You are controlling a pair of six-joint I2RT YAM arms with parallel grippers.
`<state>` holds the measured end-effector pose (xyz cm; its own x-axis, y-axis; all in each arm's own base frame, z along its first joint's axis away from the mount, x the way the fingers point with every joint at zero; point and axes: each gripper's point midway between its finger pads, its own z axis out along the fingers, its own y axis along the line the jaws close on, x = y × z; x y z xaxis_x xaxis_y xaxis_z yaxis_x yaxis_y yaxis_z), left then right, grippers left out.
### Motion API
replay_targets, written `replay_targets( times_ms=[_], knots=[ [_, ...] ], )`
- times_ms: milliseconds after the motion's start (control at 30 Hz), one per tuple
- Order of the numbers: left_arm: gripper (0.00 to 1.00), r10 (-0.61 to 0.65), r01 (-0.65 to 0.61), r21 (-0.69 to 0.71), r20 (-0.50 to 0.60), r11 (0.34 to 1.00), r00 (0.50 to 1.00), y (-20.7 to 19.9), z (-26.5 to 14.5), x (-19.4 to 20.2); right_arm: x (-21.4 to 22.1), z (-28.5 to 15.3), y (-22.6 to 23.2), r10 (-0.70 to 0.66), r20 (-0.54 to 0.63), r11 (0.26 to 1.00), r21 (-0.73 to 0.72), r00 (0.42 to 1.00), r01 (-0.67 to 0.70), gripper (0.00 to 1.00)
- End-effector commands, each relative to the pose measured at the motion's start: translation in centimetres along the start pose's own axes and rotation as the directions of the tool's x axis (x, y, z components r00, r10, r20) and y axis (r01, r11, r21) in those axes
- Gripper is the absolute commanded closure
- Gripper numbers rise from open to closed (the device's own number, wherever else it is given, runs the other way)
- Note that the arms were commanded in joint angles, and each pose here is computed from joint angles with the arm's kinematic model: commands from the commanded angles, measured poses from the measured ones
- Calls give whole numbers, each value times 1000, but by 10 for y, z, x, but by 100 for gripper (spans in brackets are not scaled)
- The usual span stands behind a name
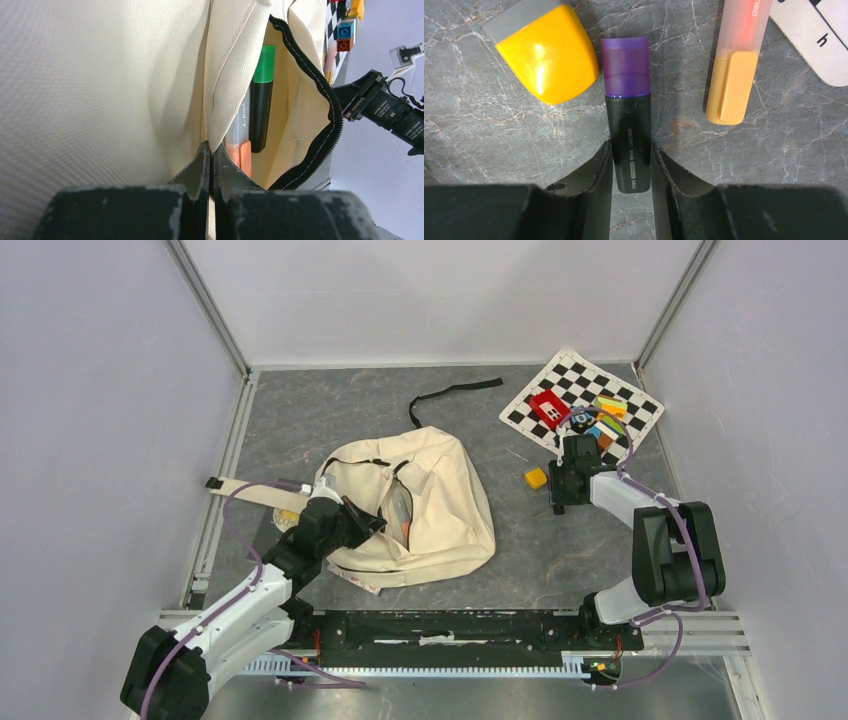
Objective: Pack the student bag
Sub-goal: Pick up the stationery from the center of the board, then place the stationery in the student bag.
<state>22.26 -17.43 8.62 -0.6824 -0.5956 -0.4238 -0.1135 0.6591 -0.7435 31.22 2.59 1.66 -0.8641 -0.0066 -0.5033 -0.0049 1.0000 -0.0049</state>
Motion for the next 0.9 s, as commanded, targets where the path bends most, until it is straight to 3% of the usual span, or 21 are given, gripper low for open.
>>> replay_targets(
  times_ms=[0,67,367,600,867],
  knots=[
    [98,-24,24,-1,-19,1000,1000,2,-1,5,-4,-12,-4,17,17,1000,20,1000,-17,91],
    [98,-24,24,0,-18,1000,1000,2,-1,5,-16,-22,-4,20,49,1000,18,999,-20,96],
    [98,-42,42,34,-13,999,999,-5,1,4,-44,-69,32,-20,160,995,-91,987,35,100],
    [98,-56,57,45,-23,997,998,-8,5,5,-41,-120,132,-91,264,943,-287,960,168,100],
    [98,-69,70,61,-21,996,997,-11,5,4,-25,-198,257,-115,377,798,-516,919,311,100]
  ],
)
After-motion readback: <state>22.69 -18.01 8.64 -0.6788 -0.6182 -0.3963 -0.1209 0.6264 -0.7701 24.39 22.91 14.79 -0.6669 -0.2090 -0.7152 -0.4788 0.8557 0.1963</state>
